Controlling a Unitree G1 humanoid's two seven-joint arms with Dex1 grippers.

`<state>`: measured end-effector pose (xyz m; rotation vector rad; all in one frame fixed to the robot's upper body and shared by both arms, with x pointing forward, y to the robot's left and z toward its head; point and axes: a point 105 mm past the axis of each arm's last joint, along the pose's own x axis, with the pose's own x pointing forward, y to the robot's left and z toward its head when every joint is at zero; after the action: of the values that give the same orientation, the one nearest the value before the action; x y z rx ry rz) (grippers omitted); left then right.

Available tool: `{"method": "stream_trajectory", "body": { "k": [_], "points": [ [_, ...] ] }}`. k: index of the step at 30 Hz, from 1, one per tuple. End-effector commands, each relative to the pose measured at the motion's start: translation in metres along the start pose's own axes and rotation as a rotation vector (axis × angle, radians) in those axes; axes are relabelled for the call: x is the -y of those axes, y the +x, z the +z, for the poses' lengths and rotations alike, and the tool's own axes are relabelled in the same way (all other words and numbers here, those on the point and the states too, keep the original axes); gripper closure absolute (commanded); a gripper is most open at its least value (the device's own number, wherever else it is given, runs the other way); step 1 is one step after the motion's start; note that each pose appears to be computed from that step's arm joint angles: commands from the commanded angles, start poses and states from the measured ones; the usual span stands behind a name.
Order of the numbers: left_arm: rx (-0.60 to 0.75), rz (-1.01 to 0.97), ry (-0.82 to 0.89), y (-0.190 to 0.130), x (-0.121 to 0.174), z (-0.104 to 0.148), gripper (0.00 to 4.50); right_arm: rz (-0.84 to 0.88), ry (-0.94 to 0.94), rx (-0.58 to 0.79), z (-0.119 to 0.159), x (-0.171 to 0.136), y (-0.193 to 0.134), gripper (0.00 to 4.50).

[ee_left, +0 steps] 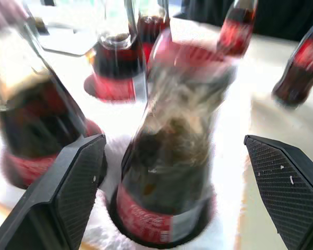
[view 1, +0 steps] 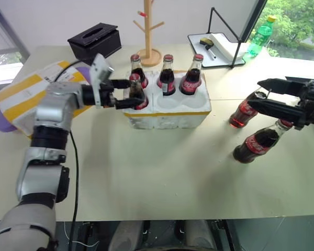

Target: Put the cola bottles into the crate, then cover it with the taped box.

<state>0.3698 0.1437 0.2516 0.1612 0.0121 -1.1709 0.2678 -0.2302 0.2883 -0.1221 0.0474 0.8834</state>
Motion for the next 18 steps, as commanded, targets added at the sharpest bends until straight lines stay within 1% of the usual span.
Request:
{"method": "stream_trajectory", "body": {
  "k": [1, 3, 5, 6, 8, 9, 13, 15, 18],
  "points": [
    [0.092, -0.014, 0.093, -0.032, 0.017, 0.051, 0.08, -0.059, -0.091, 0.068, 0.023, 0.008, -0.008, 0.00],
    [0.087, -0.050, 0.139, -0.046, 0.037, 0.063, 0.08, -0.070, -0.093, 0.105, 0.032, 0.009, -0.013, 0.00],
    [0.061, -0.093, 0.143, -0.053, 0.056, 0.063, 0.08, -0.087, -0.089, 0.116, 0.036, 0.011, -0.017, 0.00],
    [0.032, -0.122, 0.131, -0.055, 0.067, 0.056, 0.08, -0.103, -0.084, 0.110, 0.036, 0.013, -0.020, 0.00],
    [-0.050, -0.194, 0.093, -0.056, 0.091, 0.028, 0.08, -0.160, -0.086, 0.099, 0.035, 0.017, -0.032, 0.00],
    [-0.070, -0.209, 0.070, -0.056, 0.098, 0.018, 0.08, -0.184, -0.083, 0.101, 0.036, 0.018, -0.038, 0.00],
    [-0.075, -0.185, 0.027, -0.048, 0.096, 0.000, 0.08, -0.271, -0.094, 0.111, 0.037, 0.018, -0.067, 0.00],
    [-0.070, -0.183, 0.016, -0.044, 0.095, -0.004, 0.08, -0.290, -0.089, 0.095, 0.030, 0.012, -0.082, 0.00],
    [-0.063, -0.189, 0.010, -0.037, 0.093, -0.007, 0.08, -0.267, -0.030, 0.075, 0.008, -0.010, -0.102, 0.00]
  ]
}}
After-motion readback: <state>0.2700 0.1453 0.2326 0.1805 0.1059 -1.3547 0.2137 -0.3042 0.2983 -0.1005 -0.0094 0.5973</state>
